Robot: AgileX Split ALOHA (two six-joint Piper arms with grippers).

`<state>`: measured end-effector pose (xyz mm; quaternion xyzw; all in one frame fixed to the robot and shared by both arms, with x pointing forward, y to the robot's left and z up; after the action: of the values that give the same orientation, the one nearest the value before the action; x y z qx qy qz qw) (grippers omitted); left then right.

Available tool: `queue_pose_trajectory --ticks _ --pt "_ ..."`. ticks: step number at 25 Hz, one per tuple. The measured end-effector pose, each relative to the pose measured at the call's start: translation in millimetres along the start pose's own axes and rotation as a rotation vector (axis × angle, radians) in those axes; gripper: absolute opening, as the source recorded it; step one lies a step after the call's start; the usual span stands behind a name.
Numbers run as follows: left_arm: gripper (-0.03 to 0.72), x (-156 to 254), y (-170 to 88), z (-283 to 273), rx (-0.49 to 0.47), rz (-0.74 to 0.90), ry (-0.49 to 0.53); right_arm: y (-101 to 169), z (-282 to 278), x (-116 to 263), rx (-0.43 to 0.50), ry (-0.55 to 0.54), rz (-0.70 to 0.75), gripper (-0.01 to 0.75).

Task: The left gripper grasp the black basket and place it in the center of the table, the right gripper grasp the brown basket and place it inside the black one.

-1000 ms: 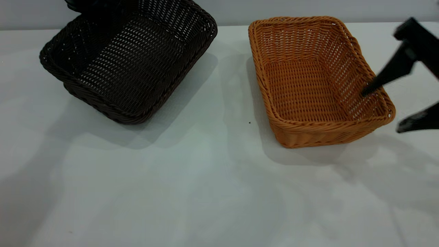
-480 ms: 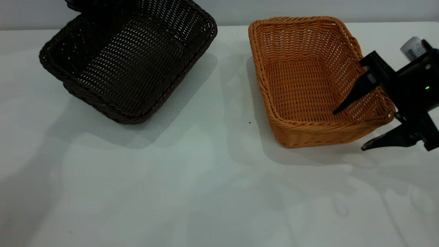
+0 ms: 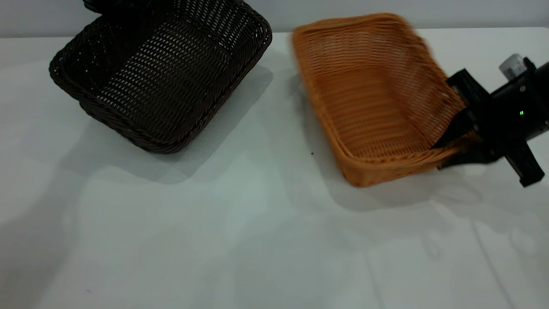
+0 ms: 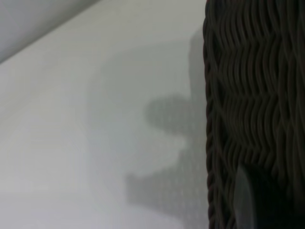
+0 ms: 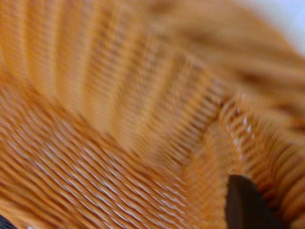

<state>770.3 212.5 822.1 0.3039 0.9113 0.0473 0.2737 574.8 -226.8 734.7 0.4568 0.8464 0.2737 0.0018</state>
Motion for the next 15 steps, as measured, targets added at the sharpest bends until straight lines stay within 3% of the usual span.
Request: queue_pose_trajectory --ticks 5,10,15 --pt "0.078 -1.1 0.2 0.0 -0.002 0.101 -0.006 23.3 -9.5 -21.4 -0.056 -0.022 -0.135 0.075" --pt "0.078 0.6 -4.1 0.0 0.014 0.230 0.008 63.0 -54.5 -72.1 -0.217 -0.084 -0.158 0.075" --pt "0.078 -6.1 -28.7 -1.3 0.071 0.418 0.000 89.3 -101.8 -103.3 -0.324 -0.080 -0.238 0.075"
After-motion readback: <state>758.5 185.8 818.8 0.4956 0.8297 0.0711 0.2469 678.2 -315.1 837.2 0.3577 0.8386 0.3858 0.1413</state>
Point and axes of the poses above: a point on each arm's last joint axis where the gripper is mounted, z pointing out along that axis toward the gripper, y along the wrist's bending axis when the last joint is at zero, x = y × z, the point moved 8 cm from there along z, pointing out along that axis toward the gripper, and after that the axes turned 7 degrees about z, right-handed, at the moved point
